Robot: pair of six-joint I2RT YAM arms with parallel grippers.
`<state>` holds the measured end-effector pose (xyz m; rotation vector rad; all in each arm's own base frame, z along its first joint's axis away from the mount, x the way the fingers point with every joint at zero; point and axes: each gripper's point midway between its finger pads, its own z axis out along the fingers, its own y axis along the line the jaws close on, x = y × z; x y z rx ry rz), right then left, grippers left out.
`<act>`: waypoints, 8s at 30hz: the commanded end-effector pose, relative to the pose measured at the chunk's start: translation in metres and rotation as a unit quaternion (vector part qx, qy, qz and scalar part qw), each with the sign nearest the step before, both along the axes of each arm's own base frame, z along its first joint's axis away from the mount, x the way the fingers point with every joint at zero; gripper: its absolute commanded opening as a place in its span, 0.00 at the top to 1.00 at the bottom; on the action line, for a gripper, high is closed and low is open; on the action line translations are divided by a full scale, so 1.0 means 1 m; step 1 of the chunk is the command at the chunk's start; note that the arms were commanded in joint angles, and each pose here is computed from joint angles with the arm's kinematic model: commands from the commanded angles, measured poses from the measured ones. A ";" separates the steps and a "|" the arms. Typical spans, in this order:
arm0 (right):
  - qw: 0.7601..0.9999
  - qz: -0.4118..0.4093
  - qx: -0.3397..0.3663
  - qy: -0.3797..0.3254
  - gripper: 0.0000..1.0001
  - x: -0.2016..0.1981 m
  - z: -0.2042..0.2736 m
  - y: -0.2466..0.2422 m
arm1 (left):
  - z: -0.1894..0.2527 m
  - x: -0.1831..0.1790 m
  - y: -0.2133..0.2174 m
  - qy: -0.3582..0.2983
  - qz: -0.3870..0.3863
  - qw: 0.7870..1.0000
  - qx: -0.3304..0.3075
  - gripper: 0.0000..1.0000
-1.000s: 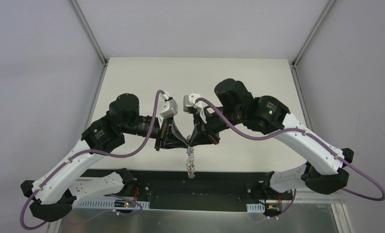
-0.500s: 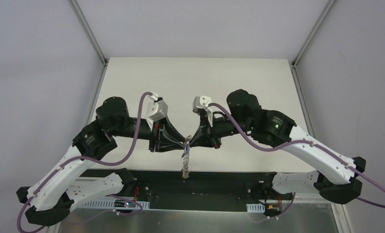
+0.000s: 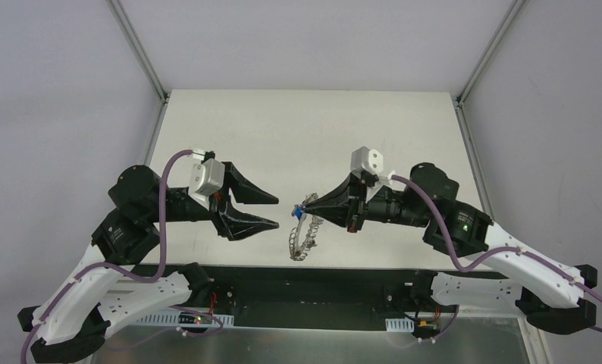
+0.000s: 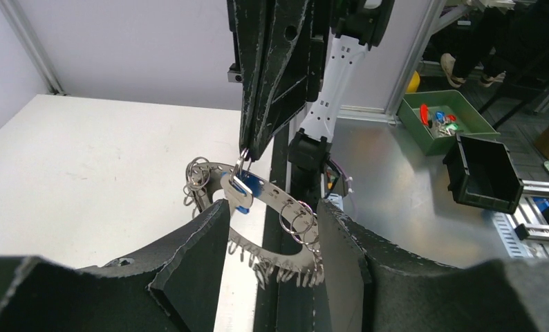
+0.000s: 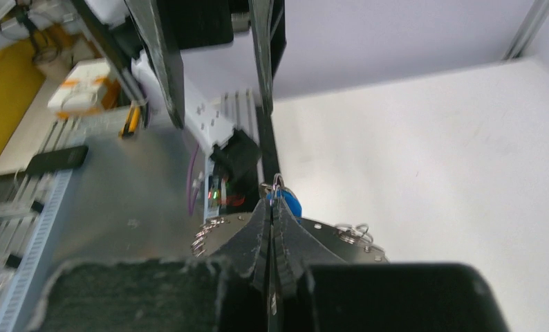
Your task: Put the keys on the keyring
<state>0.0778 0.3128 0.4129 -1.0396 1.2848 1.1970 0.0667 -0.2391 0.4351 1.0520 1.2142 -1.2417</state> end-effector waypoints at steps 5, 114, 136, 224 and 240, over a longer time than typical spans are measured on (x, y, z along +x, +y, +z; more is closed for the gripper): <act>0.969 -0.056 0.233 -0.066 1.00 0.012 0.092 -0.020 | 0.028 0.007 0.000 -0.042 0.021 0.997 -0.055 0.51; 0.938 0.041 0.344 -0.022 1.00 -0.025 0.139 -0.025 | 0.085 0.004 -0.016 -0.171 -0.024 0.974 -0.147 0.52; 0.944 0.034 0.327 -0.028 1.00 -0.022 0.132 -0.019 | 0.087 -0.010 -0.017 -0.155 -0.066 0.975 -0.144 0.66; 0.979 0.093 -0.165 0.069 0.69 -0.015 -0.022 0.013 | -0.044 -0.006 -0.032 0.121 -0.098 0.980 0.126 1.00; 0.970 0.118 -0.194 0.087 0.87 -0.022 -0.031 0.015 | -0.048 -0.004 -0.029 0.113 -0.090 0.980 0.135 1.00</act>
